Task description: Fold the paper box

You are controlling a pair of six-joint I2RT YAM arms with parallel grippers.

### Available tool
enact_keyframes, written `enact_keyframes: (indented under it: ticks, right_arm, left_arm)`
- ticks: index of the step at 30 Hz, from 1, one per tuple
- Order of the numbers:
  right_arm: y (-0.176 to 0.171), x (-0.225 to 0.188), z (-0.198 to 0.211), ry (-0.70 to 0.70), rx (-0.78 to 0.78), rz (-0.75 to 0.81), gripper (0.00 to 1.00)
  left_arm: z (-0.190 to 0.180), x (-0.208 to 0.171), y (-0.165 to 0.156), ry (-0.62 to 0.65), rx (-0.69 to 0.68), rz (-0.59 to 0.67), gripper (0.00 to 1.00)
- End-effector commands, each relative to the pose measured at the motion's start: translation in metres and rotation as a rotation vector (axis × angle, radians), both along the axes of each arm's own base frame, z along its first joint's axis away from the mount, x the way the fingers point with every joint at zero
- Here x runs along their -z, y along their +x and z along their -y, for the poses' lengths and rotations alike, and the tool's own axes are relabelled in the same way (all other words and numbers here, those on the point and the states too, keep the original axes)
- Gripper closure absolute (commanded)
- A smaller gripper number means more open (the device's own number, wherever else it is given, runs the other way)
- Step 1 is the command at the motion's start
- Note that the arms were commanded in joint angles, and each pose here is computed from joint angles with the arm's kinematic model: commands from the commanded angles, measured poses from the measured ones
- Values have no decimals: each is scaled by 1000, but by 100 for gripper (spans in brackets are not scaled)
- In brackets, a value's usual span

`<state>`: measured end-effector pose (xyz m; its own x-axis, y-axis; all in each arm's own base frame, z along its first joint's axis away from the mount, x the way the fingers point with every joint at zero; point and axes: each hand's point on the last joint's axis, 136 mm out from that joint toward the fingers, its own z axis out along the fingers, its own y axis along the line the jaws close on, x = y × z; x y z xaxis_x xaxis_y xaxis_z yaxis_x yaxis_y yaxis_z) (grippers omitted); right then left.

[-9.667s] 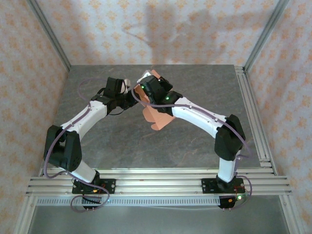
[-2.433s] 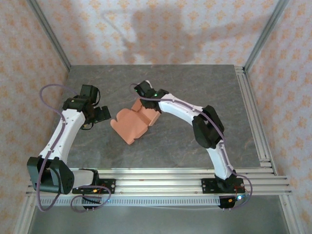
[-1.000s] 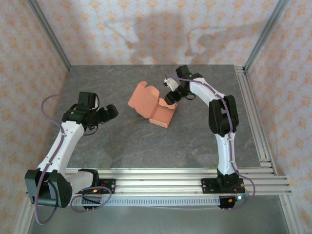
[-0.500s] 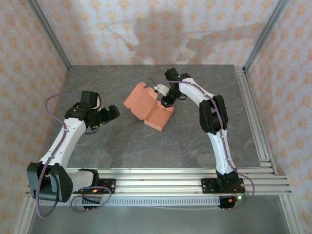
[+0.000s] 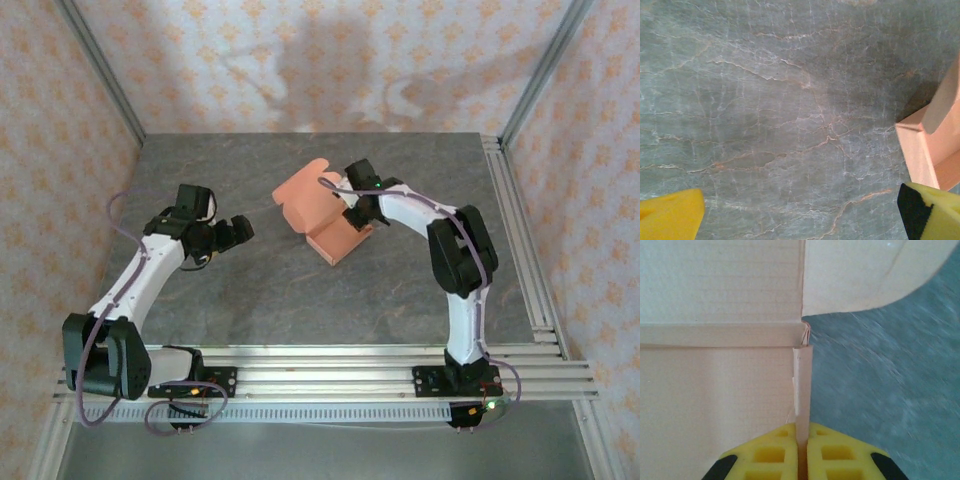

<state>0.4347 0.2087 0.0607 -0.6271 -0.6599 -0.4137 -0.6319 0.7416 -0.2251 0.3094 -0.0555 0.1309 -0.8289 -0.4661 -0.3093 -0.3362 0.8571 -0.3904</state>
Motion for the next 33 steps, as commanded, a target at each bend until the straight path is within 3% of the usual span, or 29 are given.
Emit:
enact_keyframes:
  ticks: [1,5,13,23,33]
  right_arm:
    - [10,-35,18,-12,192,194,90]
    - [-12,-36,28,-20,309,223,90]
    - [-48,-10,25,111,526,104,91]
    - [-63,28,37,10,571,46,95]
    - [-82,56,49,-212,563,20,96]
  left_arm:
    - [10,-3,12,-1,42,27,0]
    - [18,-1,18,1,74,18,0]
    - [32,6,24,-2,122,5,0]
    - [28,13,17,27,133,-9,0]
    - [28,20,15,34,148,-18,0]
